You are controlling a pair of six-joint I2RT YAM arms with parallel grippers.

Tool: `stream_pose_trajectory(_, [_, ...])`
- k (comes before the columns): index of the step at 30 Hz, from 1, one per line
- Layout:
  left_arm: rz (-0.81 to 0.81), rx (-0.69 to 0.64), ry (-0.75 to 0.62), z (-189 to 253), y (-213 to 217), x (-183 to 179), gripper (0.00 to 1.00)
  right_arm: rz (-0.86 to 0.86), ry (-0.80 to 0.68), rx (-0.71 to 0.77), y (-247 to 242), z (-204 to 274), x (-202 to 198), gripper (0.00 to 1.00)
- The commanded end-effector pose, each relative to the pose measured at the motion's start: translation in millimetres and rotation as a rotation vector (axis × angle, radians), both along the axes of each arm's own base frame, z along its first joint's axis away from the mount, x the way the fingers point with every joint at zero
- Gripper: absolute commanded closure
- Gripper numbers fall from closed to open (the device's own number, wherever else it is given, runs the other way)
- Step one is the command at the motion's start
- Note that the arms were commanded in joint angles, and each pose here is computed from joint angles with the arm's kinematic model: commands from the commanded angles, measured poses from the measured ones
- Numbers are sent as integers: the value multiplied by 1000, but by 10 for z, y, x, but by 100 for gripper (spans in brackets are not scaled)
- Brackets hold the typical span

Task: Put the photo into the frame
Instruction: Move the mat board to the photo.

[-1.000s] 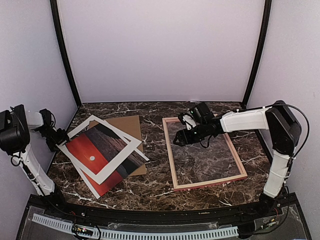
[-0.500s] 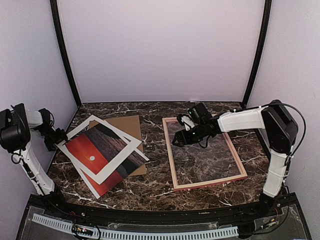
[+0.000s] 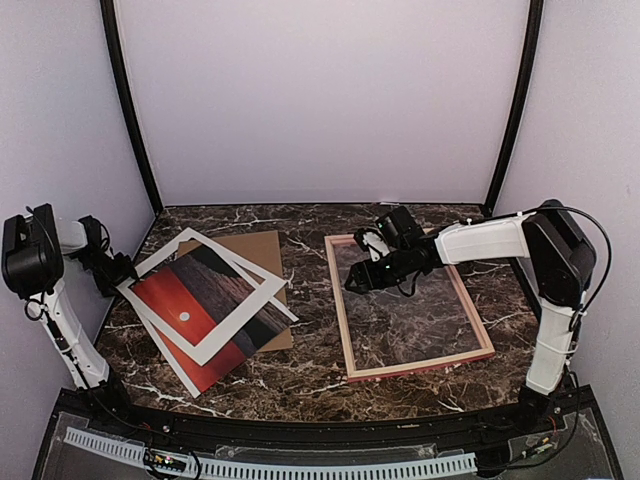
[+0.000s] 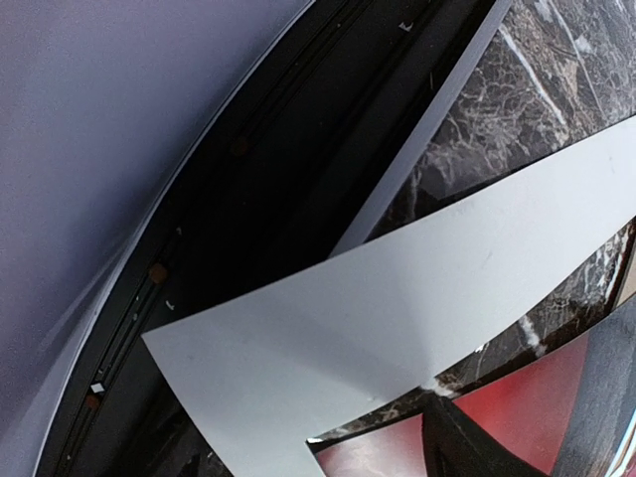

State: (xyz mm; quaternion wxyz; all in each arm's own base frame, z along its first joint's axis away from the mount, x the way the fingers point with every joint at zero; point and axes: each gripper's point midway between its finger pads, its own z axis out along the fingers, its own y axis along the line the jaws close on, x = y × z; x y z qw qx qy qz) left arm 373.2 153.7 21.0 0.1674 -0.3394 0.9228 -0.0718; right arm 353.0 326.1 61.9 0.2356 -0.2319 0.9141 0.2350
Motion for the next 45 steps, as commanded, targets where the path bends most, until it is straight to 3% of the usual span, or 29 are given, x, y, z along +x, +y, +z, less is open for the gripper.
stream_pose_trajectory(1, [-2,8,-136,272,55,159,28,-11,-18,14,8,69,1,25])
stream_pose_trajectory(13, [-57,-41,-309,527,-94,343,62,-33,7,10,-16,9,-23,25])
stream_pose_trajectory(19, [-74,-72,-352,570,-157,398,71,-37,20,11,-5,-13,-32,25])
stream_pose_trajectory(22, [-64,-84,-339,541,-159,393,70,-40,20,11,-4,-6,-31,25])
stream_pose_trajectory(33, [-66,-96,-321,515,-181,478,49,25,-12,46,289,159,-115,25])
stream_pose_trajectory(45, [-166,-174,-221,231,-1023,592,44,67,-35,24,616,241,-175,24])
